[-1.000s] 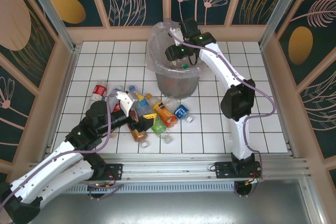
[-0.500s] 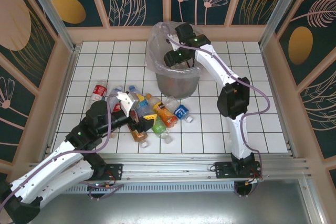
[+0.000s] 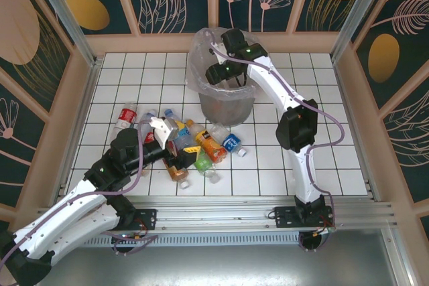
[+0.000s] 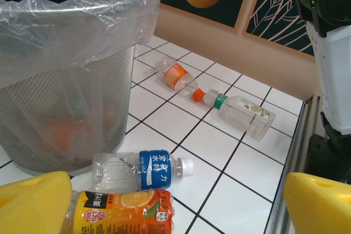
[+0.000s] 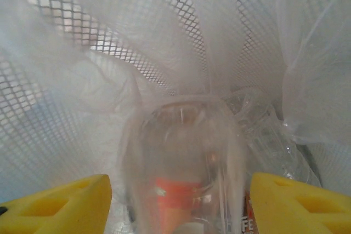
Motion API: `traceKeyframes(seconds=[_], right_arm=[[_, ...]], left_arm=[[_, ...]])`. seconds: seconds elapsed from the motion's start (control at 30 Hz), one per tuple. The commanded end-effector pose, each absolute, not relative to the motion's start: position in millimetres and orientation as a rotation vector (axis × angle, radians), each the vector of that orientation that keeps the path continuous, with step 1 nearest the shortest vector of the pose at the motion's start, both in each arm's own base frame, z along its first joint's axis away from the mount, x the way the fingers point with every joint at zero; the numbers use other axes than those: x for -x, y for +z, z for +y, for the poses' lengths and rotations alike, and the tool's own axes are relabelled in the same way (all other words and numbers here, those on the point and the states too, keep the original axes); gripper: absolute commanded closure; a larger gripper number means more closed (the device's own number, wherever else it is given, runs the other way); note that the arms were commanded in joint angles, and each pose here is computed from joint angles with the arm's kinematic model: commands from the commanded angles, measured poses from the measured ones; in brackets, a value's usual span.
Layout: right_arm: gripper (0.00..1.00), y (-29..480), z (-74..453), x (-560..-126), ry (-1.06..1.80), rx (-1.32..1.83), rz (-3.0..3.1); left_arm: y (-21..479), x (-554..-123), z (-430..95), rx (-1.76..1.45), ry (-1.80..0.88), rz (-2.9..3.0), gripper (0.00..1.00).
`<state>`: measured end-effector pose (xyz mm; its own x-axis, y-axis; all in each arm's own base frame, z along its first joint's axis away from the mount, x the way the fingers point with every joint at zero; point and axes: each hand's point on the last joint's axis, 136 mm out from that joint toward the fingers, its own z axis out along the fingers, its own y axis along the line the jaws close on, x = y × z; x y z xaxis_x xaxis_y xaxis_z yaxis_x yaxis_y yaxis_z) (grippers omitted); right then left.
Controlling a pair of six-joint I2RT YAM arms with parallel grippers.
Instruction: Put the plastic bottles in the bin
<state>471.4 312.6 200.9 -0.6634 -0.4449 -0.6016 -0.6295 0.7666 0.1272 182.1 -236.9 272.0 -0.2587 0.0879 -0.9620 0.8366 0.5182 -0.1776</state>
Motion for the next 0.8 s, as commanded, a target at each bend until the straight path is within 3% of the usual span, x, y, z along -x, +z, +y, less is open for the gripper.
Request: traceKeyframes(seconds=[0.0, 0.43, 0.77], right_arm=[[0.31, 207, 321, -468, 0.481, 0.815, 2.395], [0.29, 303, 324, -456, 0.566, 0.752, 2.146], [0.29, 379, 293, -412, 0.597, 0.651, 1.957]], left_arm=[[286, -179, -239, -0.808, -0.89, 1.653, 0.01], [295, -176, -236, -0.8, -0.894, 1.615, 0.01], [307, -171, -232, -0.783, -0.902, 1.564, 0.02]])
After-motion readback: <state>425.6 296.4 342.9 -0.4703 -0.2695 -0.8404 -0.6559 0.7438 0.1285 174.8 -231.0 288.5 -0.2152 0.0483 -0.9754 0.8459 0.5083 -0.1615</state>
